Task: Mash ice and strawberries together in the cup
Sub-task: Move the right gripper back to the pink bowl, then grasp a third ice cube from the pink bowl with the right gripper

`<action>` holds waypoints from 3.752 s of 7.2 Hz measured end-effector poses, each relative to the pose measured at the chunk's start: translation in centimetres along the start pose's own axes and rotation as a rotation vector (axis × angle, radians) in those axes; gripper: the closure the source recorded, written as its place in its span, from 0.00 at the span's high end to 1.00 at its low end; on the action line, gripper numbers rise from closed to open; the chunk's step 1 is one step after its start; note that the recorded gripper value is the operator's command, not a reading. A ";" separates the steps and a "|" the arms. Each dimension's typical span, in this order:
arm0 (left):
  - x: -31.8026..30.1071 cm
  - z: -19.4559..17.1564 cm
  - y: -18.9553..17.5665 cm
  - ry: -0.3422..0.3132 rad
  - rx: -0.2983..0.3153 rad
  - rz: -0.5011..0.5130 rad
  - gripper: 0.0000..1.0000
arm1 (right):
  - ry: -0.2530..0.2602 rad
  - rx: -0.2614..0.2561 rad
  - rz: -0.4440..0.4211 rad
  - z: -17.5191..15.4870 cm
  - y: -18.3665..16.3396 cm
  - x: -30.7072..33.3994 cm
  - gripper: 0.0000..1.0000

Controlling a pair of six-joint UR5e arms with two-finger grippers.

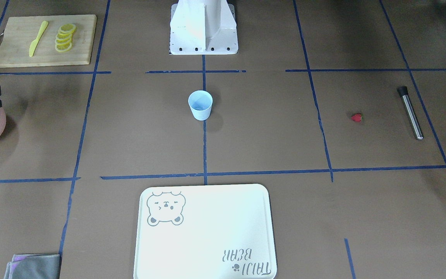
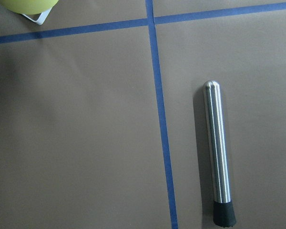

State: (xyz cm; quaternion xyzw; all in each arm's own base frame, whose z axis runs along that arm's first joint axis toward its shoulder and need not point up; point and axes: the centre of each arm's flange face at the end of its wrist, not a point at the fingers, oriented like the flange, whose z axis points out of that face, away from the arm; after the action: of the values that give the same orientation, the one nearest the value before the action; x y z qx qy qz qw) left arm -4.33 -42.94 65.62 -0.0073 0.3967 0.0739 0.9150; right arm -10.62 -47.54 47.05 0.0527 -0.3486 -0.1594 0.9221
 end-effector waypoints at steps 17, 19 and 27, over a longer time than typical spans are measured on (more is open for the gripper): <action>0.5 0.7 -0.2 0.001 -0.015 0.013 1.00 | -0.057 0.086 0.072 12.1 10.8 9.5 0.22; 0.5 0.7 -0.2 0.001 -0.015 0.013 1.00 | -0.055 0.078 0.069 12.3 11.3 9.7 0.03; 0.6 0.5 -0.2 0.001 -0.011 0.015 1.00 | -0.049 0.143 0.152 -4.2 2.4 0.3 0.00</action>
State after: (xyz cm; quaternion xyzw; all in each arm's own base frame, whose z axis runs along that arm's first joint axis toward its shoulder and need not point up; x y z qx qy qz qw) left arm -3.52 -43.03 65.55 -0.0096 0.3967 0.0831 0.9141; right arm -7.02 -45.47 44.54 0.0881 -0.3844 -0.0649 0.9167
